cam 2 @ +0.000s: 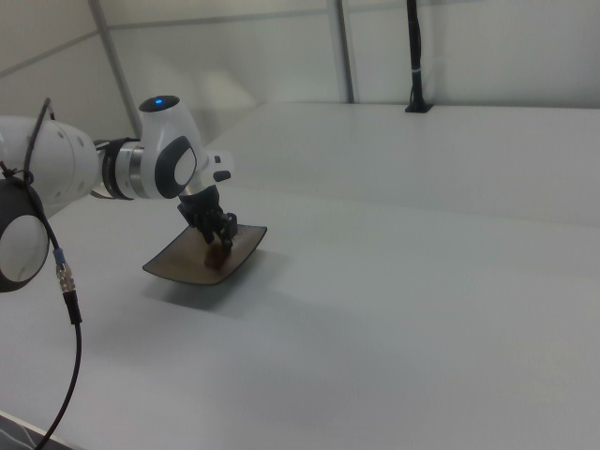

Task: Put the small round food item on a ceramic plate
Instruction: 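Lift the held food item and carry it over the square plate, then lower the food item onto the plate and open the gripper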

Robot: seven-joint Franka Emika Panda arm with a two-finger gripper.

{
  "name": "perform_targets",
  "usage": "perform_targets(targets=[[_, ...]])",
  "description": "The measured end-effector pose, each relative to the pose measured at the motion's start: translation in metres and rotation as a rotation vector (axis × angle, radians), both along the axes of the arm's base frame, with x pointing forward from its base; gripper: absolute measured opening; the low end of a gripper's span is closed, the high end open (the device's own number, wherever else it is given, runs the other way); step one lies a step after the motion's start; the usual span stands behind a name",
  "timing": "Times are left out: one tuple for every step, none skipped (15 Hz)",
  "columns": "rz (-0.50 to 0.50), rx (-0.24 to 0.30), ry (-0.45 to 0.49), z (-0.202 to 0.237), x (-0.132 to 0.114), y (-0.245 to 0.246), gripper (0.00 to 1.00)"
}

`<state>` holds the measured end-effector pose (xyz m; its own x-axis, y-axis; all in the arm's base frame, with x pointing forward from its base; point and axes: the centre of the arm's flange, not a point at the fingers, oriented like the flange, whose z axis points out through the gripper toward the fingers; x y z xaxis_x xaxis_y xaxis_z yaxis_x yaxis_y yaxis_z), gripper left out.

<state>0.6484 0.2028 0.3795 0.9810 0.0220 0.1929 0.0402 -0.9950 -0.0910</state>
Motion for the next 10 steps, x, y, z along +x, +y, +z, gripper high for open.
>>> perform_targets(targets=[[-0.002,-0.008,0.003,-0.0048,0.0015,0.0001,0.57],[0.001,-0.016,0.005,-0.0084,0.0023,0.0002,0.67],[0.008,-0.028,0.003,-0.0107,0.0027,0.0002,0.77],[0.020,-0.048,-0.003,-0.0122,0.0028,0.0005,0.90],[0.027,-0.057,-0.007,-0.0120,0.0027,0.0011,1.00],[0.029,-0.059,-0.008,-0.0116,0.0028,0.0015,1.00],[0.029,-0.059,-0.011,-0.0104,0.0033,0.0017,1.00],[0.029,-0.058,-0.014,-0.0088,0.0040,0.0017,1.00],[0.028,-0.057,-0.018,-0.0061,0.0047,0.0017,1.00],[0.027,-0.063,-0.007,-0.0035,0.0041,0.0010,1.00]])
